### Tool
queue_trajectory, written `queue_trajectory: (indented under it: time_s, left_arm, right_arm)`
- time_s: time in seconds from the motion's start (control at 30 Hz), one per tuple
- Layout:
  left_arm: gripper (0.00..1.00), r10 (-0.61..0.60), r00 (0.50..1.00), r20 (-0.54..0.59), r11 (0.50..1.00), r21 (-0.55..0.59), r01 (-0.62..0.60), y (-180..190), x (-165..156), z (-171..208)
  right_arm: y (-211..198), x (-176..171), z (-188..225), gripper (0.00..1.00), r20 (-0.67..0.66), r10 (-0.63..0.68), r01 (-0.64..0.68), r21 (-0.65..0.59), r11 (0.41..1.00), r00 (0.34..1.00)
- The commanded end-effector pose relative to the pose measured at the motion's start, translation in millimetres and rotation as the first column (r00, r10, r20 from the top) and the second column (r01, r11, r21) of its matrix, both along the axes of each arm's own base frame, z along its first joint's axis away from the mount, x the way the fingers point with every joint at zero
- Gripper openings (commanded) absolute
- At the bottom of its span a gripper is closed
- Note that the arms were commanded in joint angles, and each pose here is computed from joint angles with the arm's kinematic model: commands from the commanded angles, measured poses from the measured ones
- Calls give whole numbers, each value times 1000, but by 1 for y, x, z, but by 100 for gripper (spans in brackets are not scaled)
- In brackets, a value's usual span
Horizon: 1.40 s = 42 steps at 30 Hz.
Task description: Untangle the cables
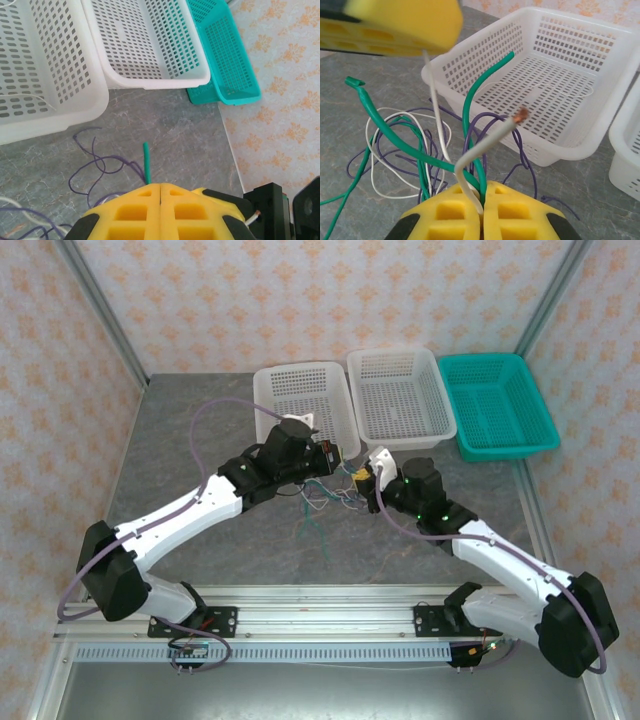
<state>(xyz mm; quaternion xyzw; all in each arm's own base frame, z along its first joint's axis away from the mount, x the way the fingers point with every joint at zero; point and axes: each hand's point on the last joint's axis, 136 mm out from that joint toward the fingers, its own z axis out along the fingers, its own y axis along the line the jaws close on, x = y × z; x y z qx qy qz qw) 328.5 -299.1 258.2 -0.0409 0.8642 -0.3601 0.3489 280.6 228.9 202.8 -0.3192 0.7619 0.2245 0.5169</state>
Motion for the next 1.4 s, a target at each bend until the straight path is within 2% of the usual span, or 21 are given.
queue_trajectory:
  time_s: [0.0, 0.03, 0.1, 0.2, 0.27, 0.37, 0.47, 0.6, 0.67, 0.7, 0.8, 0.9, 1.03, 1.13, 1.27, 1.37]
  left_arm:
    - [0, 59, 997, 41, 998, -41, -57, 19, -1, 22]
    - [0, 74, 996, 49, 996, -46, -72, 26, -2, 27]
    - [0, 104, 992, 68, 993, -54, -101, 41, -5, 39]
    - [0, 160, 983, 88, 987, -48, -156, 65, -10, 53]
    - [0, 189, 976, 106, 982, -43, -186, 78, -16, 61]
    - [0, 227, 965, 134, 974, -39, -224, 98, -27, 74]
    - [0, 261, 951, 163, 965, -44, -258, 115, -37, 86]
    - [0, 289, 940, 182, 957, -46, -286, 129, -45, 93]
    - [0, 288, 942, 173, 958, -43, -285, 129, -47, 91]
    - [0, 280, 945, 167, 960, -45, -277, 127, -47, 89]
    - [0, 248, 959, 134, 969, -30, -246, 119, -47, 76]
    - [0, 241, 968, 72, 969, 39, -245, 120, -49, 45]
    - [0, 309, 951, 28, 940, 142, -310, 141, -55, 2]
    - [0, 305, 952, 29, 945, 116, -306, 141, -58, -2]
    - [0, 290, 956, 43, 949, 115, -293, 139, -59, 3]
    - [0, 289, 956, 38, 949, 119, -292, 140, -60, 2]
  right_arm:
    - [-23, 19, 0, 11, -8, -211, 211, 67, 975, 978]
    - [-34, 26, -8, 12, -38, -298, 300, 79, 951, 954]
    - [-62, 36, -34, 12, -139, -487, 500, 91, 861, 863]
    - [-92, 36, -72, 13, -269, -619, 657, 75, 750, 738]
    - [-108, 33, -92, 14, -332, -666, 719, 59, 693, 668]
    - [-139, 26, -119, 20, -415, -749, 821, -9, 571, 516]
    - [-160, 21, -135, 20, -464, -785, 869, -58, 491, 412]
    - [-172, 17, -144, 20, -497, -793, 890, -84, 448, 352]
    - [-165, 18, -142, 20, -515, -771, 875, -76, 478, 376]
    - [-157, 19, -138, 21, -528, -743, 854, -63, 516, 411]
    - [-121, 20, -117, 30, -584, -583, 749, 65, 659, 564]
    - [-88, 11, -86, 36, -610, -420, 639, 191, 745, 672]
    - [-56, -8, -66, 38, -637, -336, 551, 169, 817, 694]
    - [-10, -25, -49, 40, -671, -149, 413, 253, 875, 726]
    - [48, -46, -26, 50, -630, 68, 256, 408, 876, 773]
    - [82, -57, -25, 55, -566, 119, 156, 413, 898, 816]
